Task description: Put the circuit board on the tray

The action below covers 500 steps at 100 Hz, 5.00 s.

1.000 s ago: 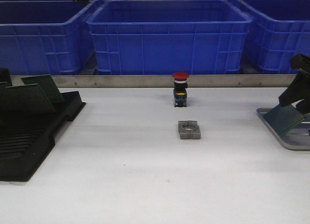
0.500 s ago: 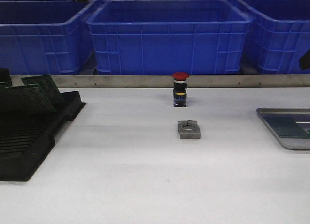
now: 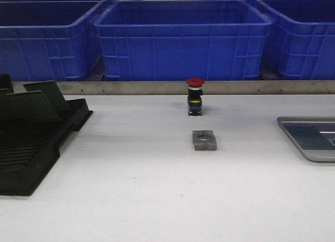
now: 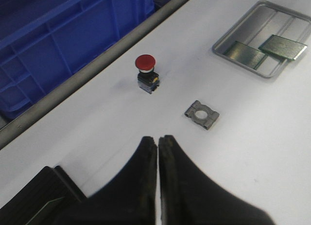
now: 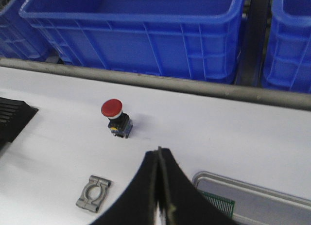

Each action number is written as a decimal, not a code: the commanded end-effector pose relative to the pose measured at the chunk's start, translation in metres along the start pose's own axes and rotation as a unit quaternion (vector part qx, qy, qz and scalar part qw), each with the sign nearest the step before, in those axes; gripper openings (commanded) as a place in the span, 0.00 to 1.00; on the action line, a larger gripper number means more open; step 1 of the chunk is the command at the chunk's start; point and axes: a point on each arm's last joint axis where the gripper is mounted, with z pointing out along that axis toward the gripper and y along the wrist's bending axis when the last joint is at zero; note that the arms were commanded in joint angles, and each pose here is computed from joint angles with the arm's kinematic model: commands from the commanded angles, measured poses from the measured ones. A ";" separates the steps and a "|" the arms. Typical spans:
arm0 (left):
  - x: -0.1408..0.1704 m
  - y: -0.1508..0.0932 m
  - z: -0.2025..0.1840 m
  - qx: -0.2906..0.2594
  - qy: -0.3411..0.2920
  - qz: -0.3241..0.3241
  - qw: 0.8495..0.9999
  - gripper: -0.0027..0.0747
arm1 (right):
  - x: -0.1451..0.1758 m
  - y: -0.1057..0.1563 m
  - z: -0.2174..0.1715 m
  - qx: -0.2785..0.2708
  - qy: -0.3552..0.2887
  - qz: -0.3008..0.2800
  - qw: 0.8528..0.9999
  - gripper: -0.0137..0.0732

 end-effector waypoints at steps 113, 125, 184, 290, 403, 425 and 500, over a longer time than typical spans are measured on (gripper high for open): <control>0.125 -0.082 -0.127 -0.281 -0.289 -0.079 0.912 0.01 | 0.116 0.105 -0.170 0.110 -0.318 -0.168 0.927 0.09; 0.140 -0.090 -0.130 -0.282 -0.304 -0.074 0.907 0.01 | 0.128 0.108 -0.171 0.103 -0.325 -0.176 0.923 0.09; 0.149 -0.096 -0.133 -0.284 -0.318 -0.070 0.902 0.01 | 0.130 0.109 -0.171 0.098 -0.326 -0.179 0.923 0.09; 0.230 -0.090 -0.097 -0.381 -0.252 -0.158 0.875 0.01 | 0.131 0.109 -0.171 0.097 -0.326 -0.179 0.923 0.09; 0.256 -0.093 -0.085 -0.377 -0.202 -0.186 0.884 0.01 | 0.131 0.109 -0.170 0.096 -0.324 -0.180 0.924 0.09; 0.256 -0.093 -0.085 -0.377 -0.202 -0.186 0.884 0.01 | 0.130 0.108 -0.172 0.095 -0.330 -0.189 0.920 0.09; 0.256 -0.093 -0.085 -0.377 -0.202 -0.186 0.884 0.01 | 0.139 0.074 -0.168 0.217 -0.353 -0.118 0.902 0.09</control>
